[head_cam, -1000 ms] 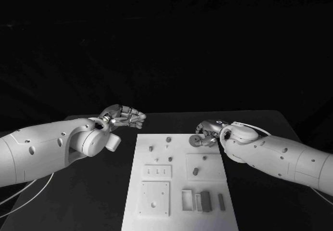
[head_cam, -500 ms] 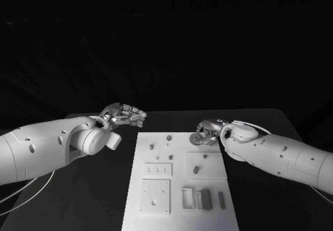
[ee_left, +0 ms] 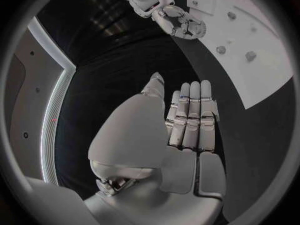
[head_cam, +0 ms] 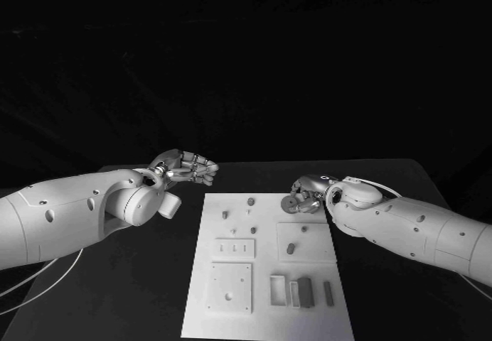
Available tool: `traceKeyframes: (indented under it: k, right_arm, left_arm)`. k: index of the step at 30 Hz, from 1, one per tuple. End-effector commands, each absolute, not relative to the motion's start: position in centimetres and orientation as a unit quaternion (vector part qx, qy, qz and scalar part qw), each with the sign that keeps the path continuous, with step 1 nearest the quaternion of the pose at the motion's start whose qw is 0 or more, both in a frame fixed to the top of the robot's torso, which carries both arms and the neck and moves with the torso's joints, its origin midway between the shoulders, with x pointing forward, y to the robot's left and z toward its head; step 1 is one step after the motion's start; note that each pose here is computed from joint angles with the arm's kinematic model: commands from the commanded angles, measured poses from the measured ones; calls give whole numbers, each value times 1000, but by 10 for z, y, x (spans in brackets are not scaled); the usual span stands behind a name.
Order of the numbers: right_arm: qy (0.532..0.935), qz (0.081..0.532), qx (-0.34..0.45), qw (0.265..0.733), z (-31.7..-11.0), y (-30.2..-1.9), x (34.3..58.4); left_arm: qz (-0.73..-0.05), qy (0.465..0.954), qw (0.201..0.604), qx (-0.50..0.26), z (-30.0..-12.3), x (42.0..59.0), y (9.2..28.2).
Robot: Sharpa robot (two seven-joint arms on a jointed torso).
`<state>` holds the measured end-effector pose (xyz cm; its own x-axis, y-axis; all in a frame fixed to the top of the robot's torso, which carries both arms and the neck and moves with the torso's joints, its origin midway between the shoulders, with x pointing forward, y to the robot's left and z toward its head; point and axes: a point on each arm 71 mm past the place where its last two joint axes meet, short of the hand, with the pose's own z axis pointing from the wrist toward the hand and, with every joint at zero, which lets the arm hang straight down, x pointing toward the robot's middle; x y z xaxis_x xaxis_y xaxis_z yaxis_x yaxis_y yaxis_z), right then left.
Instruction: Assemble the parts on the task board
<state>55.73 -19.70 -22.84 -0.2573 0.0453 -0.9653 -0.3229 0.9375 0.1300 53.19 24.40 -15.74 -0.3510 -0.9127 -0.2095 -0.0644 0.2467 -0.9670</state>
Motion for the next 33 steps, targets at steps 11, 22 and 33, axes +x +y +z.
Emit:
traceKeyframes:
  k: [11,22,33]
  right_arm:
    - [787,144,-100,592,-232,-196,557]
    - [786,143,-104,592,-233,-194,557]
    - [774,143,-111,607,-230,-193,557]
  left_arm:
    - [-496,659,430,-365,-156,531,242]
    - [-496,659,431,-365,-155,531,242]
    - [-496,659,432,-365,-155,531,243]
